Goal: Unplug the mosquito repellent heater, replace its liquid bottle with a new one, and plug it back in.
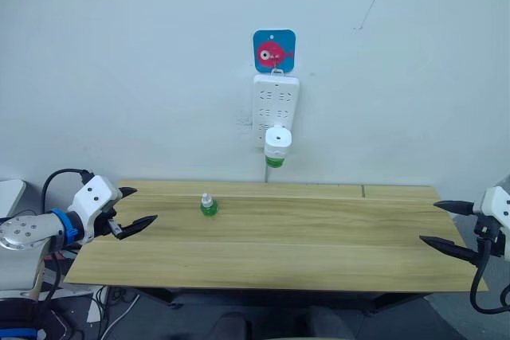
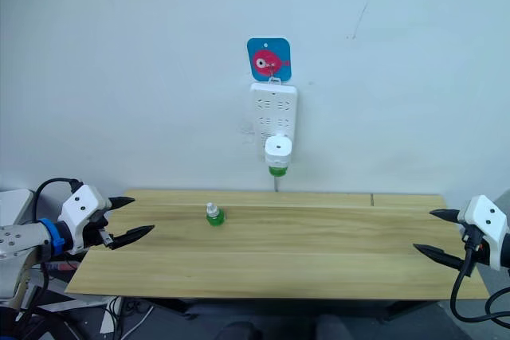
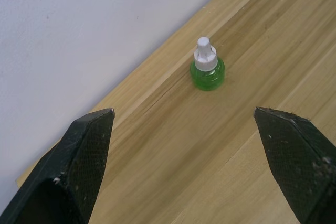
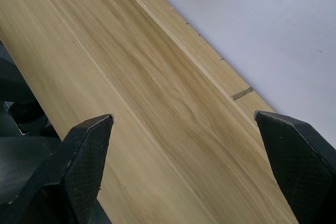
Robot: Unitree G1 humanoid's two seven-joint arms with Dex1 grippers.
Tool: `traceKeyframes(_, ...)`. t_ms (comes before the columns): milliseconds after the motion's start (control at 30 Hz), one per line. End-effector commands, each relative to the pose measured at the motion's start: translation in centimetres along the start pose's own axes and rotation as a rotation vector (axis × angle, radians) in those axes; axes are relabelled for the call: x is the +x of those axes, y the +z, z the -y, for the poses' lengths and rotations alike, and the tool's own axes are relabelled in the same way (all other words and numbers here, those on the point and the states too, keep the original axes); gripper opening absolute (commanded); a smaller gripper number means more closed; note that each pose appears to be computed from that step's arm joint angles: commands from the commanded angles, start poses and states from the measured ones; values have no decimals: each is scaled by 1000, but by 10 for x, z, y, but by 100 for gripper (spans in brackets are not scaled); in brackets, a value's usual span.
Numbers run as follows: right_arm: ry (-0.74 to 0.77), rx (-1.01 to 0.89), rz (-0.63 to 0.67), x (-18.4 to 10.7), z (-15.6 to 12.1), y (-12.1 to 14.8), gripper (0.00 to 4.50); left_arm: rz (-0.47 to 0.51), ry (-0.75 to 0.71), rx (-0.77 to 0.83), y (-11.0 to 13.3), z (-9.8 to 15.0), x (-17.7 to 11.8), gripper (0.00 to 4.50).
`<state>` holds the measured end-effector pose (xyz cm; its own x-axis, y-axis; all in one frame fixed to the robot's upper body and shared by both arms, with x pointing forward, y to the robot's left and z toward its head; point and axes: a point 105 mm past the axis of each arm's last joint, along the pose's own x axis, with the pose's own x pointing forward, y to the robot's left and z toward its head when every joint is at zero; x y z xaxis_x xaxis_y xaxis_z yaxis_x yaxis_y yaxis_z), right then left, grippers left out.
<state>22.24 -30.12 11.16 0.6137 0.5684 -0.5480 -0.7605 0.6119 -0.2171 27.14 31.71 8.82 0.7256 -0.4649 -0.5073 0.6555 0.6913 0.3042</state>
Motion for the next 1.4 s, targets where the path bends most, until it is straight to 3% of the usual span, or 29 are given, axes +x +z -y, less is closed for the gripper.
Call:
traceKeyframes(33,1,-44,23,-1,0,12,450,35,17,21,14,-8,-4,448)
traceKeyframes(300,8,-41,56,-2,-3,21,450,126,-33,-10,28,-8,-7,448)
traceKeyframes(500,-4,-52,71,-2,-2,24,450,124,0,-36,27,-17,-8,448)
traceKeyframes(867,35,-40,73,1,-11,28,450,166,-75,-41,39,-8,-6,448)
traceKeyframes(1033,54,-68,125,6,-22,46,450,224,-140,-64,61,2,0,448)
traceKeyframes(1400,127,8,364,27,-68,124,450,393,-224,-121,130,14,28,448)
